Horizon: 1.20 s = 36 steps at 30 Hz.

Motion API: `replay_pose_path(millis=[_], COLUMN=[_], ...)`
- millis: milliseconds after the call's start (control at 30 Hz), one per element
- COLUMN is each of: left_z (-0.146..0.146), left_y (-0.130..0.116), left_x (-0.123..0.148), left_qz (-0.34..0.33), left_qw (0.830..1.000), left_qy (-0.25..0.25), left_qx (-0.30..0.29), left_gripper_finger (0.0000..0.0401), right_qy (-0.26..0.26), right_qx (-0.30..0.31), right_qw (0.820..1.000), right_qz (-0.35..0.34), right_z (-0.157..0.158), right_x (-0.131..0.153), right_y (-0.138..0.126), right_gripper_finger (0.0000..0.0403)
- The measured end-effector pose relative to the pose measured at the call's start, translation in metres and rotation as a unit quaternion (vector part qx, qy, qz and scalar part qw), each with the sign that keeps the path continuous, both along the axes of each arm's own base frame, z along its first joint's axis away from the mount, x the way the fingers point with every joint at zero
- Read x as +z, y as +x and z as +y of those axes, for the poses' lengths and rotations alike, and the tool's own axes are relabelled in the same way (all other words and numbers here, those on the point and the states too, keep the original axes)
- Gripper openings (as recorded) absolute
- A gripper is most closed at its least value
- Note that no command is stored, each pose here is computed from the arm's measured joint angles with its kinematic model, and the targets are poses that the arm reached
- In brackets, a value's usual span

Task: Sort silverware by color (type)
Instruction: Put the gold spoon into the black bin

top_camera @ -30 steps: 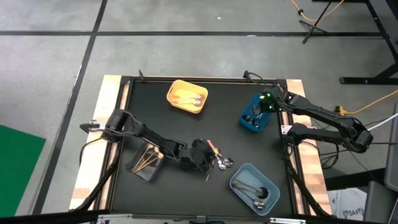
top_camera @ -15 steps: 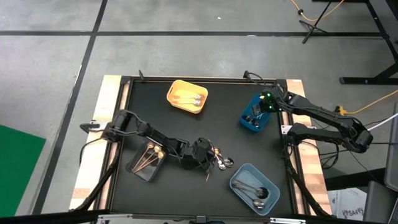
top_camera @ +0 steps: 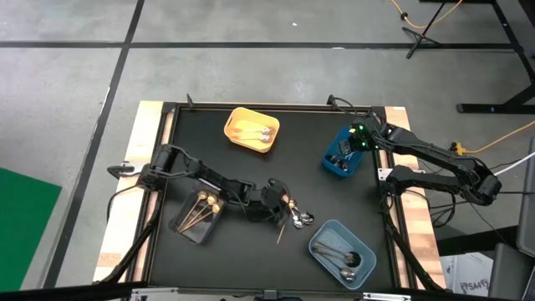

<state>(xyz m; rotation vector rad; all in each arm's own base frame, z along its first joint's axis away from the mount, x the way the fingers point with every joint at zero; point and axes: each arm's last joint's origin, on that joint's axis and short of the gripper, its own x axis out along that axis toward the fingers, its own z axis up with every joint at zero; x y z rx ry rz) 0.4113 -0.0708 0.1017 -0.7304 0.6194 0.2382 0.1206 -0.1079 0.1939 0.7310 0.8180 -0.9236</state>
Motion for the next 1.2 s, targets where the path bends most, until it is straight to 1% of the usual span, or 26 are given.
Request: replay_pose_path(millis=[67,333,467,767,967,1200], left_z=[0.002,0.003,0.003,0.006,0.015,0.029], left_y=[0.0,-0.002,-0.002,-0.004,-0.004,-0.004], left_x=[0.0,-0.002,-0.002,-0.004,-0.005,-0.005], left_qz=[0.0,0.019,0.021,0.029,0.042,0.056], left_qw=[1.0,1.0,1.0,0.998,0.997,0.997], left_qy=[-0.007,-0.003,-0.002,0.025,0.028,0.019], left_qx=[0.008,0.01,0.011,0.044,0.053,0.054], left_gripper_finger=[0.0084,0.0061,0.0058,0.0057,0.0057,0.0057], right_qy=[0.0,0.0,0.0,0.0,0.0,0.0], right_qx=[0.0,0.0,0.0,0.0,0.0,0.0], right_qw=[1.0,1.0,1.0,1.0,1.0,1.0], right_qz=[0.0,0.0,0.0,0.0,0.0,0.0], right_z=[0.0,0.0,0.0,0.0,0.0,0.0], right_x=[0.0,0.0,0.0,0.0,0.0,0.0], right_y=[0.0,0.0,0.0,0.0,0.0,0.0], right_gripper_finger=[0.0066,0.0066,0.0066,0.0066,0.0066,0.0066])
